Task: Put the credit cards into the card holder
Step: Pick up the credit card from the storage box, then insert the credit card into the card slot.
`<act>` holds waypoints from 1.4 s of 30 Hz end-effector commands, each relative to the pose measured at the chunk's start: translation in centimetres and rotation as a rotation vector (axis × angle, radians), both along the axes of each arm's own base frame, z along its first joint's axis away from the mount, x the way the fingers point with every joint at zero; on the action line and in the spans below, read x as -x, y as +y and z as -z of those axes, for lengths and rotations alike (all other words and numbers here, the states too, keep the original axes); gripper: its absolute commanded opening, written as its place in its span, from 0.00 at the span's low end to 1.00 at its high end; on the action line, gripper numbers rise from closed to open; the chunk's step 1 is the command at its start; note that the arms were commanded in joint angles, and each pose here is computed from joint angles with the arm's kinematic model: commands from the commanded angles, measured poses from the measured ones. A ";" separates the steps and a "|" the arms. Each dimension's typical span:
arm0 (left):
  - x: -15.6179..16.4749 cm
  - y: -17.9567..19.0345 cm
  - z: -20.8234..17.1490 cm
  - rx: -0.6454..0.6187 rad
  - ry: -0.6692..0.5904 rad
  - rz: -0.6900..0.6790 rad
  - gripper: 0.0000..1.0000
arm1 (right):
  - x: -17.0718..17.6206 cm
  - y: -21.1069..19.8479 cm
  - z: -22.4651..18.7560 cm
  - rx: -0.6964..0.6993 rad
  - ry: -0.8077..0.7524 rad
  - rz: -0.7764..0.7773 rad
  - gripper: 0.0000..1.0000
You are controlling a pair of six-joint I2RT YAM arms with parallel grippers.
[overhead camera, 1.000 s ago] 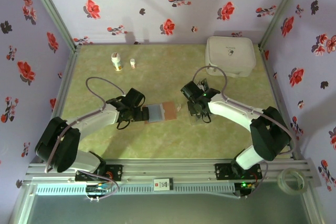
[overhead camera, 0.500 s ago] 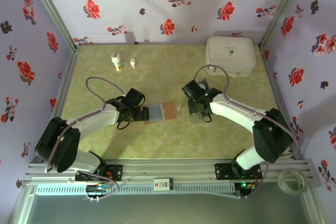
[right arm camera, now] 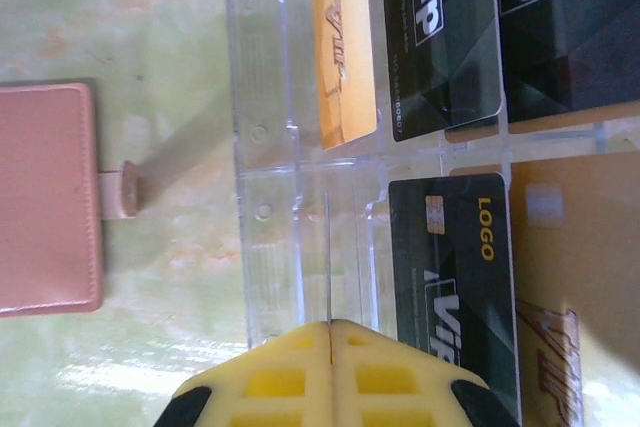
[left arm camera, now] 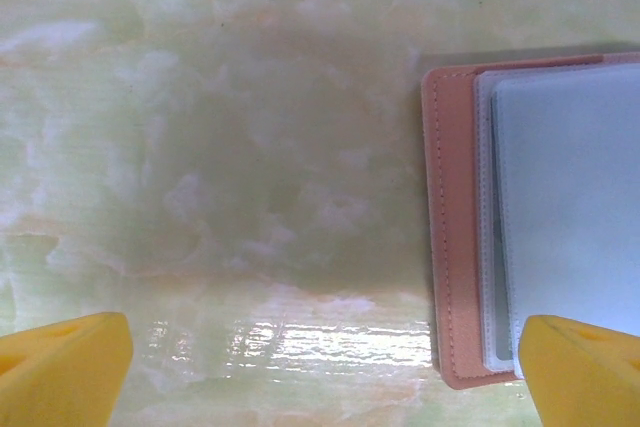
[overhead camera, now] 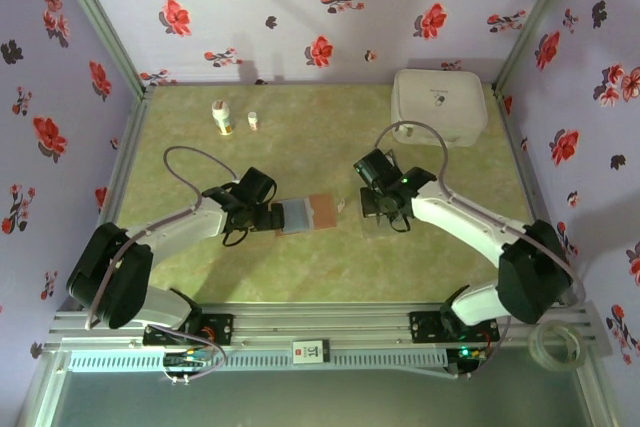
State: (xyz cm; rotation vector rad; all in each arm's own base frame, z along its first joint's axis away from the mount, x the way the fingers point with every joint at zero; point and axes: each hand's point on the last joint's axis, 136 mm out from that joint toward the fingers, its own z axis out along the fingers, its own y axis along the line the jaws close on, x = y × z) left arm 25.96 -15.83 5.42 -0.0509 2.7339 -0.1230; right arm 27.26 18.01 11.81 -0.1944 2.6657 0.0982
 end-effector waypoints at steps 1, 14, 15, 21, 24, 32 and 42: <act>-0.3 -0.4 -0.7 -0.010 -0.005 0.019 1.00 | -0.1 1.0 -3.2 -0.087 -0.043 -0.035 0.00; -0.1 -2.0 0.0 -0.022 -0.002 0.065 1.00 | -1.7 8.8 -3.7 -0.539 -0.104 -0.110 0.00; -0.1 -2.3 0.0 -0.024 -0.006 0.068 1.00 | -1.9 9.3 -3.5 -0.569 -0.104 -0.109 0.00; -0.4 -2.9 0.2 -0.043 -0.019 0.080 1.00 | -2.4 10.9 -1.5 -0.674 -0.086 -0.088 0.00; -0.6 -3.0 0.4 -0.055 -0.017 0.090 1.00 | -2.5 11.2 -0.5 -0.695 -0.074 -0.078 0.00; -0.7 -2.9 1.6 -0.094 0.008 0.119 1.00 | -2.9 11.5 1.0 -0.735 -0.072 -0.046 0.00; -0.4 -2.0 2.3 -0.143 0.023 0.115 1.00 | -3.0 11.8 2.4 -0.775 -0.068 -0.024 0.00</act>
